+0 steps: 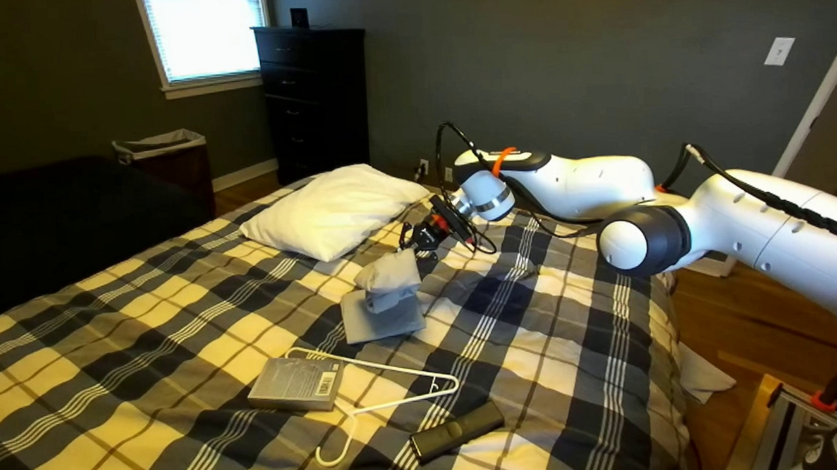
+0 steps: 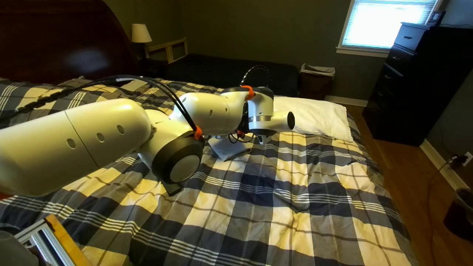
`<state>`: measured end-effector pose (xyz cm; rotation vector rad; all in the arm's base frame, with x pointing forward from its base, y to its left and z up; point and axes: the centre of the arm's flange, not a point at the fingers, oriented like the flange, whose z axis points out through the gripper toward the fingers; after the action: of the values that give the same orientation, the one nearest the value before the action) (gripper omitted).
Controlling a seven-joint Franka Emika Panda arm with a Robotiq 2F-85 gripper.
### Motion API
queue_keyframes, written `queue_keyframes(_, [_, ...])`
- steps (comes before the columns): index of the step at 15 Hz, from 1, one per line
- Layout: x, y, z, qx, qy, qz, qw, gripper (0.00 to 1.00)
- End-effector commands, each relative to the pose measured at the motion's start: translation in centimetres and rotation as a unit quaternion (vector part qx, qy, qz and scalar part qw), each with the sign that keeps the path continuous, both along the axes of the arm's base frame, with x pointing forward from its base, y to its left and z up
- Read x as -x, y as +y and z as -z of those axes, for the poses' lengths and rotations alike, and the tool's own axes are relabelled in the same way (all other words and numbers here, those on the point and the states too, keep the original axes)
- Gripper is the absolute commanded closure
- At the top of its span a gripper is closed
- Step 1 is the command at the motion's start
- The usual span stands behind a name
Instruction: Put the right cloth on the left cloth
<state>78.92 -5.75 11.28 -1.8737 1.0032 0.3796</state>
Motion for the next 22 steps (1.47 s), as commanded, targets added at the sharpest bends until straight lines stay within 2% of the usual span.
queue_keyframes(1, [-2.1, 0.0, 1.6, -0.007, 0.023, 0.073, 0.997, 0.97])
queue_keyframes(4, [-3.5, 0.7, 3.2, -0.009, 0.077, 0.081, 0.9937, 0.97])
queue_keyframes(7, [-3.4, 1.6, 4.4, -0.011, 0.134, 0.081, 0.9876, 0.97])
queue_keyframes(9, [-3.1, 1.7, 4.9, 0.002, 0.163, 0.101, 0.9814, 0.97])
queue_keyframes(11, [-2.9, 1.6, 5.6, 0.02, 0.208, 0.116, 0.971, 0.97])
queue_keyframes(12, [-2.9, 1.5, 5.9, 0.029, 0.219, 0.128, 0.9668, 0.93])
queue_keyframes(13, [-2.7, 1.3, 6.1, 0.036, 0.234, 0.135, 0.9622, 0.64])
queue_keyframes(15, [-1.8, 0.7, 6.0, 0.057, 0.267, 0.156, 0.9493, 0.56])
queue_keyframes(18, [0.3, -1.1, 4.3, 0.083, 0.283, 0.204, 0.9336, 0.34])
queue_keyframes(22, [2.7, -4.1, 1.4, 0.125, 0.31, 0.278, 0.9006, 0.04])
